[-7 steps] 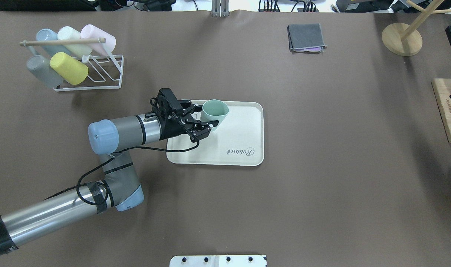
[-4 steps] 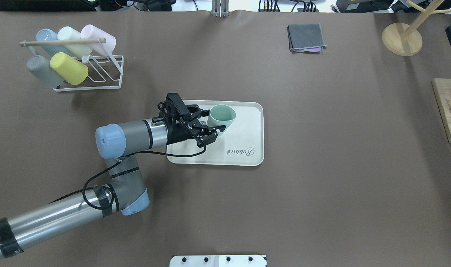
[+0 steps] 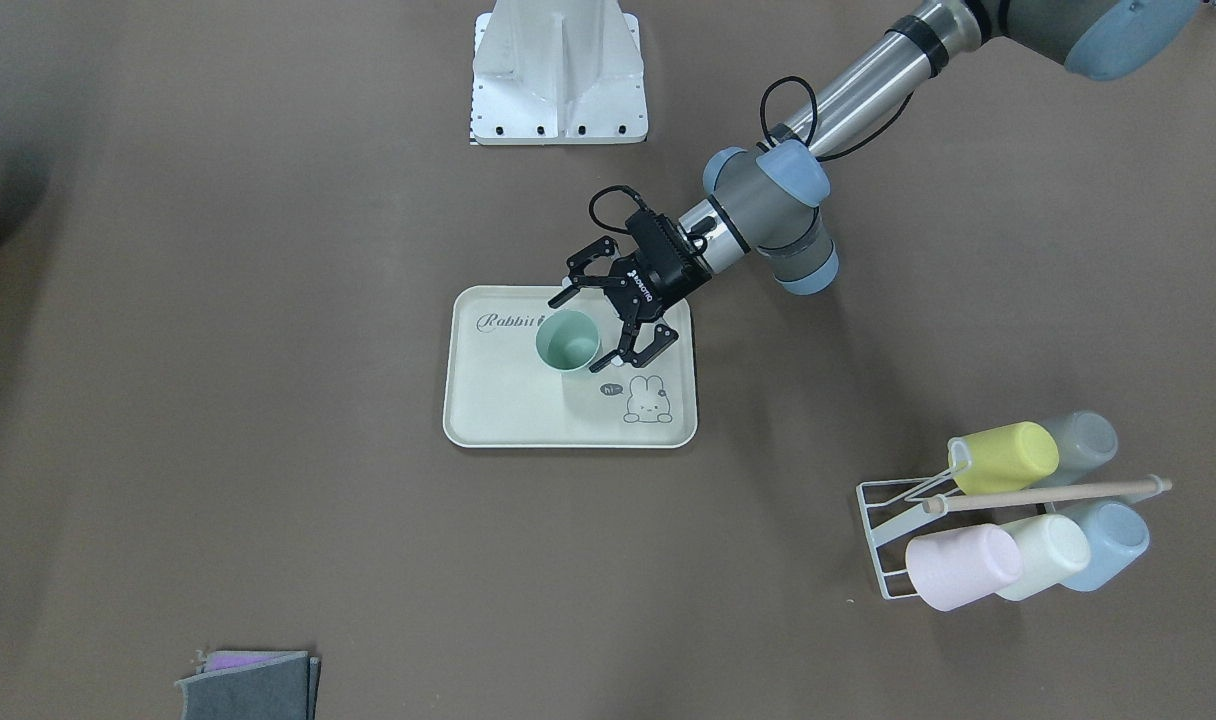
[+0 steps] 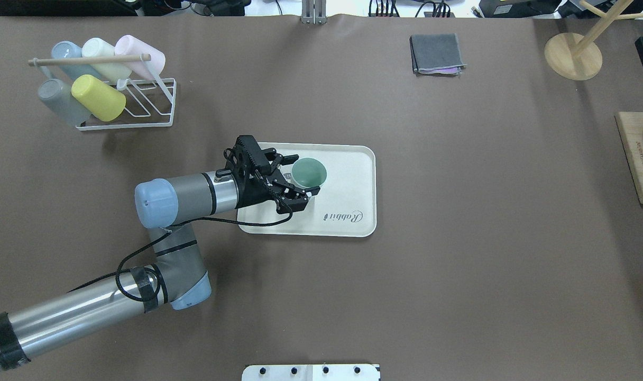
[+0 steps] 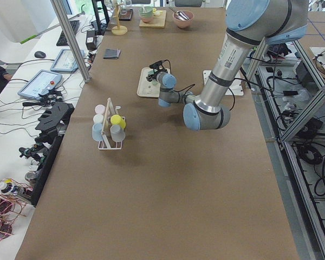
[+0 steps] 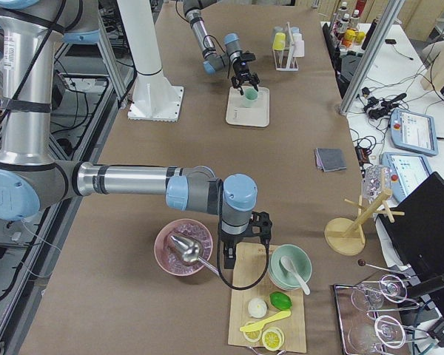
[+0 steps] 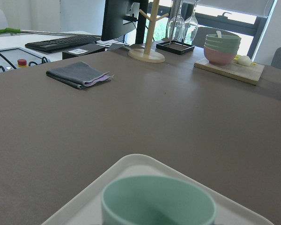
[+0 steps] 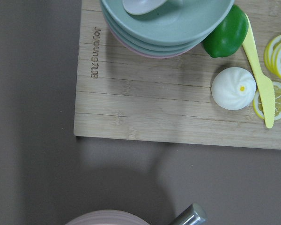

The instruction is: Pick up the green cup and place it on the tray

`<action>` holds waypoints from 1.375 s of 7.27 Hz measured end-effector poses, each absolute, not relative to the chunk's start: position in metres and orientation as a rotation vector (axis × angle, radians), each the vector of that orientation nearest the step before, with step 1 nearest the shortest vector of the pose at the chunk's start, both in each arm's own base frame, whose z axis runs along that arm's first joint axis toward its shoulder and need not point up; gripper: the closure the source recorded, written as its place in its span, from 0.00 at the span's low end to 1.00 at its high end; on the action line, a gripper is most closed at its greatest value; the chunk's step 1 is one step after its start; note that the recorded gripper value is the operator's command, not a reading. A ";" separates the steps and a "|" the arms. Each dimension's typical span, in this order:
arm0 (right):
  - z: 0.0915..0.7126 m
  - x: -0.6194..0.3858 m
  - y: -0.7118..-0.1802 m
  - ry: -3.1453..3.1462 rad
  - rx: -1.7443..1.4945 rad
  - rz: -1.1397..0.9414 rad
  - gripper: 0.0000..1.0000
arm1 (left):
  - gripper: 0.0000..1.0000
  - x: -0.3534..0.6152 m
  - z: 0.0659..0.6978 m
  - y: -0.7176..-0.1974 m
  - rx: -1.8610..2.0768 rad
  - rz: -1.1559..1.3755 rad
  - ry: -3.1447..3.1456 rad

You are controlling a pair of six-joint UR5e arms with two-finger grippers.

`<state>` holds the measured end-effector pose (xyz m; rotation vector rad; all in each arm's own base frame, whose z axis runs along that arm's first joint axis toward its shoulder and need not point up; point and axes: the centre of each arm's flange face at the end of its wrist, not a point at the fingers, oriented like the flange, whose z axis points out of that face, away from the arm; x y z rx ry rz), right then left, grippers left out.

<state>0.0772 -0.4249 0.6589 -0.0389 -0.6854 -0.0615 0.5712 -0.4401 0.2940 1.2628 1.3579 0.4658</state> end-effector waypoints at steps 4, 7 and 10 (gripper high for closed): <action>0.662 0.078 -0.426 -0.679 -0.040 -0.061 0.00 | 0.01 0.543 0.272 -0.453 1.318 0.439 1.373; 0.664 0.078 -0.427 -0.678 -0.040 -0.064 0.00 | 0.01 0.495 0.191 -0.477 1.290 0.390 1.288; 0.660 0.078 -0.429 -0.682 -0.030 -0.070 0.00 | 0.01 0.408 0.129 -0.535 1.095 0.294 0.969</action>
